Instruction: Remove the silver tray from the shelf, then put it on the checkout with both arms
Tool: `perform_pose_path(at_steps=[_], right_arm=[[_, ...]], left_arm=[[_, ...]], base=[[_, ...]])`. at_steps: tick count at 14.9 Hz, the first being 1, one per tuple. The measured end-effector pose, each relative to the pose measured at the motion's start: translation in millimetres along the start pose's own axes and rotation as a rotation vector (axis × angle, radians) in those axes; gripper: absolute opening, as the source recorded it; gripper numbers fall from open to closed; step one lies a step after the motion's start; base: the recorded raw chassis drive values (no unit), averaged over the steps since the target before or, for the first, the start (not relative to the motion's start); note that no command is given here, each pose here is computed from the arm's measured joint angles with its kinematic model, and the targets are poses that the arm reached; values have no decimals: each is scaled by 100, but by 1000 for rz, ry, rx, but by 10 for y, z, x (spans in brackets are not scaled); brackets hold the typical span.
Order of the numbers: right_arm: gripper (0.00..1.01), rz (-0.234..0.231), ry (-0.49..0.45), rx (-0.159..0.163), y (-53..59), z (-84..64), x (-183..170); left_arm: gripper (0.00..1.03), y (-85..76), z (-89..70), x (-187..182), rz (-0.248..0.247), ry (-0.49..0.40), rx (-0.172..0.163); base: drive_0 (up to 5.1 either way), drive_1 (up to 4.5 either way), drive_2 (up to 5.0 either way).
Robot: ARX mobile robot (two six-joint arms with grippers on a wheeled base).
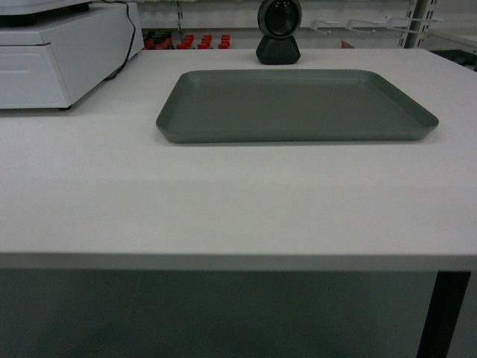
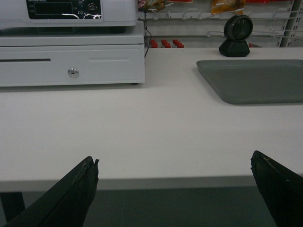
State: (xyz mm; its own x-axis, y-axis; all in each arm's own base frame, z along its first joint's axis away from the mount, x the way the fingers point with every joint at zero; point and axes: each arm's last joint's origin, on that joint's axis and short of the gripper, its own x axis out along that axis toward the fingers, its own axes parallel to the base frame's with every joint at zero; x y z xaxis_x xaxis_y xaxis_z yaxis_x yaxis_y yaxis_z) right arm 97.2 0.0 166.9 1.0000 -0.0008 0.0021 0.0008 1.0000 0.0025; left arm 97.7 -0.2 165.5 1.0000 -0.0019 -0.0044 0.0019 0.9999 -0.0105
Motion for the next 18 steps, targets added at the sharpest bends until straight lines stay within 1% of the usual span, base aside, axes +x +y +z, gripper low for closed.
perform_pose_path(at_steps=[7,8,9,10,11,12,13,14,18], right_arm=[[98,0,-8,0,0,8,0],[98,0,3,0,0,-3,0],[98,0,-12,0,0,11,0],[98,0,3,0,0,-3,0],[98,0,-7,0,0,7,0],[98,0,2,0,0,-2,0],[98,0,-11,0,0,10,0],[98,0,2,0,0,-1,0],[98,0,-2,0,0,2,0]], left_arm=[[98,0,7,0,0,-7,0],[98,0,-4,0,-1,5,0],[98,0,8,0,0,-9,0],[98,0,-4,0,-1,5,0],[98,0,4,0,-1,-4,0],[98,0,-4,0,0,5,0],[98,0,9,0,0,-10,0],[98,0,-3,0,0,3,0],[98,0,1,0,0,-2,0]], base=[[-7,-419,405],[-7,-419,405],[-7,-419,405],[-7,-419,405],[-7,-419,405],[-7,-419,405],[-7,-419,405],[-7,-419,405],[-7,-419,405]])
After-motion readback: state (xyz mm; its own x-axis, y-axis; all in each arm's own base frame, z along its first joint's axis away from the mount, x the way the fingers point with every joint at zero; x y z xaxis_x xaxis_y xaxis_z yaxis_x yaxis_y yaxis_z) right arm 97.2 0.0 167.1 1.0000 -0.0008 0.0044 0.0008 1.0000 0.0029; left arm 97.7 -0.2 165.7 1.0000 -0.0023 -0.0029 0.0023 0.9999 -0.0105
